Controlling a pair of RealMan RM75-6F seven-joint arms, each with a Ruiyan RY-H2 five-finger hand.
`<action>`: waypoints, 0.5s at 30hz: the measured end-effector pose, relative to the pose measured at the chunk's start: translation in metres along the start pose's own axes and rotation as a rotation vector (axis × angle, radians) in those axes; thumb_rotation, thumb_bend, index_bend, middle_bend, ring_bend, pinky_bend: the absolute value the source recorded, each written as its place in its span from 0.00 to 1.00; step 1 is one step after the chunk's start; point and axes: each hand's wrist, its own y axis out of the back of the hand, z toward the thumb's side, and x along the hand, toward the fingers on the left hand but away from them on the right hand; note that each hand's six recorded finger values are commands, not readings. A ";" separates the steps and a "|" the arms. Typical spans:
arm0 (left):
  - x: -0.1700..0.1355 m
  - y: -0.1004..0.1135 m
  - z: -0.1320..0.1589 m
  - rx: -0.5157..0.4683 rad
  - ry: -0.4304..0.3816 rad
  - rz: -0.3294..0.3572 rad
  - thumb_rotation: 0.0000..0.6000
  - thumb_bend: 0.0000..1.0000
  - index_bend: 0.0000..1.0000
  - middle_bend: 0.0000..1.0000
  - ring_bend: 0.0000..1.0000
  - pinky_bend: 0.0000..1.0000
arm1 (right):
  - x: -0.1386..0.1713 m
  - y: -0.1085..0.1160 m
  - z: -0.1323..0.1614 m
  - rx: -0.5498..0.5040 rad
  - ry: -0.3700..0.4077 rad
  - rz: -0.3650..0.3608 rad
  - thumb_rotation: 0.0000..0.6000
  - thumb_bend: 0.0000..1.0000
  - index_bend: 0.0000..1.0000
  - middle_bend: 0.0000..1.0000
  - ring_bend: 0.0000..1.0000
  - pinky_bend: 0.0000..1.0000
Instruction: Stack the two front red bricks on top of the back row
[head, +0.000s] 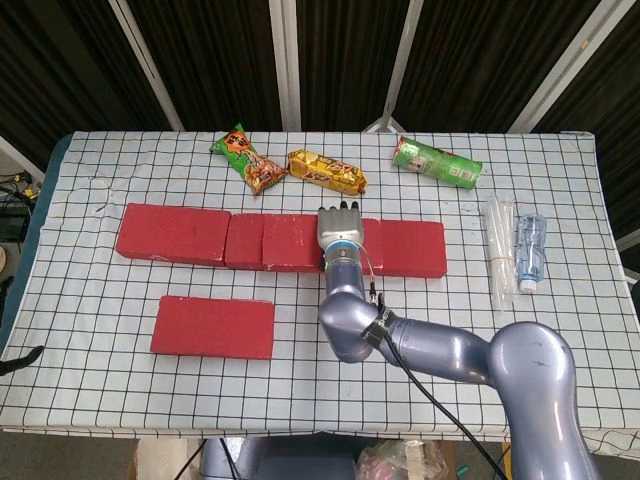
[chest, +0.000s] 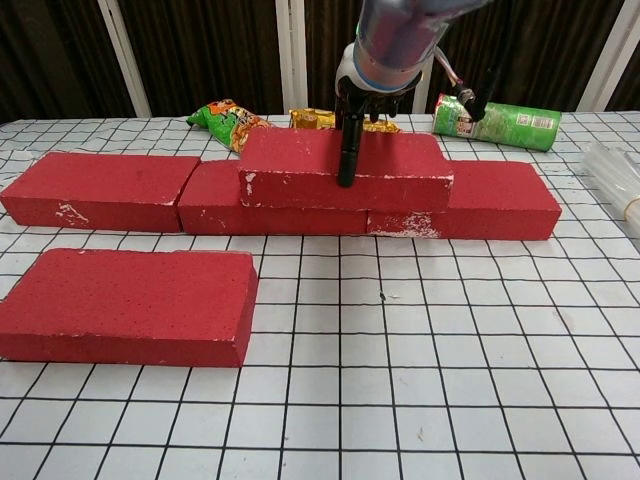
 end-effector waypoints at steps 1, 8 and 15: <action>0.000 0.000 -0.001 0.000 0.002 0.001 1.00 0.00 0.06 0.00 0.00 0.00 | -0.001 0.000 0.002 0.012 -0.005 -0.012 1.00 0.13 0.26 0.24 0.06 0.00; 0.002 0.001 -0.002 0.000 0.013 0.003 1.00 0.00 0.06 0.00 0.00 0.00 | -0.003 0.008 0.006 0.040 -0.033 -0.044 1.00 0.13 0.26 0.24 0.06 0.00; 0.001 0.002 -0.003 -0.003 0.015 0.005 1.00 0.00 0.06 0.00 0.00 0.00 | -0.001 0.016 0.006 0.025 -0.043 -0.025 1.00 0.13 0.26 0.24 0.06 0.00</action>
